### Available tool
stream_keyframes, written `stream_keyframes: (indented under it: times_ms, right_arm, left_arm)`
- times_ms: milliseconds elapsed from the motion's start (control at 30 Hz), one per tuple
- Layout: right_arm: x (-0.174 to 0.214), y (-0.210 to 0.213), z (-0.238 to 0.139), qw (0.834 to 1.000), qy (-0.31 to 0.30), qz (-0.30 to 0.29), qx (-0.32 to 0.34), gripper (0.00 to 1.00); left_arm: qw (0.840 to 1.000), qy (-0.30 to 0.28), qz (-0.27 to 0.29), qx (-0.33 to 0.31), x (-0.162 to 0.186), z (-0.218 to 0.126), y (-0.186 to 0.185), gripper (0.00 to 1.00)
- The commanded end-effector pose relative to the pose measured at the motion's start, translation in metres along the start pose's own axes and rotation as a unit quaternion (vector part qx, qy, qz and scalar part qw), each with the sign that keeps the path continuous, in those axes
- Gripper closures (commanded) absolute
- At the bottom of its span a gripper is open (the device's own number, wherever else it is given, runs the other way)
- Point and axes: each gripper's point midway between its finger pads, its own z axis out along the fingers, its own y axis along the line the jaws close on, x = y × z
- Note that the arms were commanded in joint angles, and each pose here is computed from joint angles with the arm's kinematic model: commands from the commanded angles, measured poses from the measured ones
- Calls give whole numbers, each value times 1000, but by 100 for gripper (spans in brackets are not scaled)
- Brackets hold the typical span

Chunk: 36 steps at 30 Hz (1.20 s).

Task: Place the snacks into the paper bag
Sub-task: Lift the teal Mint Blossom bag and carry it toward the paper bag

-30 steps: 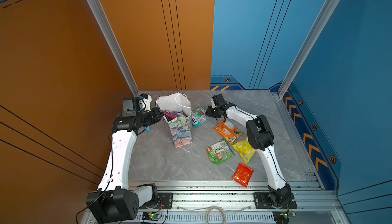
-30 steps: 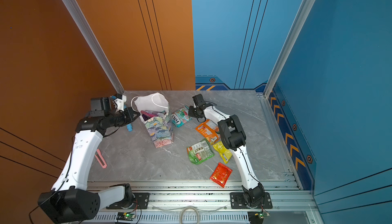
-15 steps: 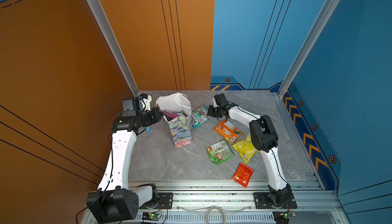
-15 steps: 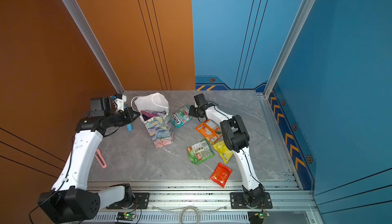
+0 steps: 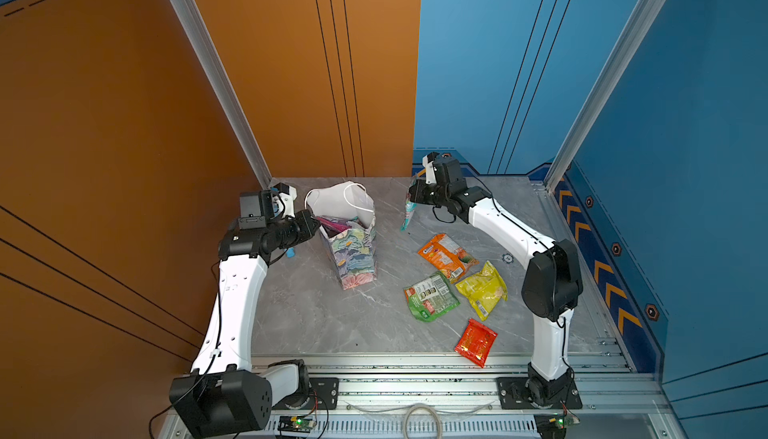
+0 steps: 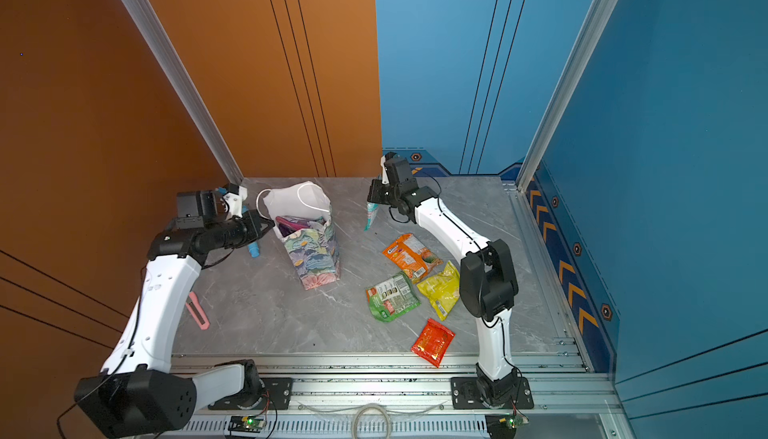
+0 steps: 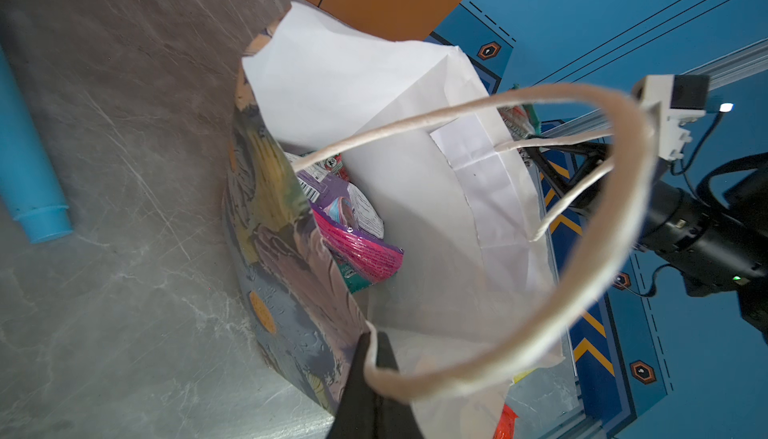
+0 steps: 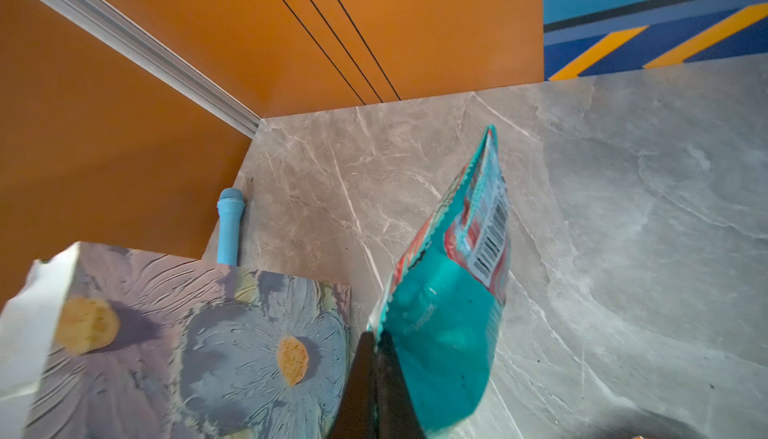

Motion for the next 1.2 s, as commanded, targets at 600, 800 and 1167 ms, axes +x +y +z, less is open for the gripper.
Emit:
stream_keyframes:
  times_ms: [600,800,1167]
  right_arm:
    - [-97,111,-73,984,-144,-78,-70,100]
    - [-111,131,-78,979,-160,-90,-84,100]
    - [-128,172,-82,968,-196,-97,-126,100]
  left_arm:
    - [1000,-6,11,27,-2,-6,-11,100]
    - [999,-4,7,33,-2,-4,-13,100]
    - [999,-6,11,32,-2,-5,-13,100]
